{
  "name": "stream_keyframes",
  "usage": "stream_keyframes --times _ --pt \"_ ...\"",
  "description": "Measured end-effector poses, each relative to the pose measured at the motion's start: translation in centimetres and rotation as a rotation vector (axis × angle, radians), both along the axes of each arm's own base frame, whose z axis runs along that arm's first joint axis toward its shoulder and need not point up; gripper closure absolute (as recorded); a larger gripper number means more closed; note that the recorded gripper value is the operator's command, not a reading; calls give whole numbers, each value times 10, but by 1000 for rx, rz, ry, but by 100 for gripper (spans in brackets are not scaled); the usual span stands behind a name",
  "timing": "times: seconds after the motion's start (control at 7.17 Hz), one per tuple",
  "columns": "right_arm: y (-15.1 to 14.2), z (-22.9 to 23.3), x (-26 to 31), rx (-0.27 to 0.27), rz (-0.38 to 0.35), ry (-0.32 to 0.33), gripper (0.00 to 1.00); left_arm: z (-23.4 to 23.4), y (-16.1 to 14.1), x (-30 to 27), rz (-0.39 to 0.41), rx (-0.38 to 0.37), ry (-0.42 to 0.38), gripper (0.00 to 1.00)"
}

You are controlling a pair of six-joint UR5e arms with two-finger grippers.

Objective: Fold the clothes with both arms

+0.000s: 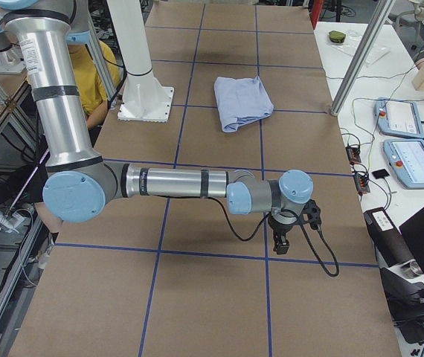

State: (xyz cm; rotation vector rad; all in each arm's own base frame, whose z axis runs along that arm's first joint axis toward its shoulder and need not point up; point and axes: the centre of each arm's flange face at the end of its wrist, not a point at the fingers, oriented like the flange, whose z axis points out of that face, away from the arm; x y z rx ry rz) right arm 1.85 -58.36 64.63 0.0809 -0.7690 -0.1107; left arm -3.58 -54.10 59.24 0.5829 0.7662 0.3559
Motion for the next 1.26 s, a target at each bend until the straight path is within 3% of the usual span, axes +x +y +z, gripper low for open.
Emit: stream_keyframes --times 0.28,0.56,0.98,1.26 --pt "5 -4 0 20 18 -6 0 -2 -1 0 -8 -5 7 0" --pt "8 -12 0 7 52 -26 0 1 2 0 -7 -12 10 0" --pt "15 -18 24 -2 89 -123 0 1 4 0 -5 -4 11 0" --pt "18 -17 31 -9 102 -148 0 0 4 0 -6 -1 11 0"
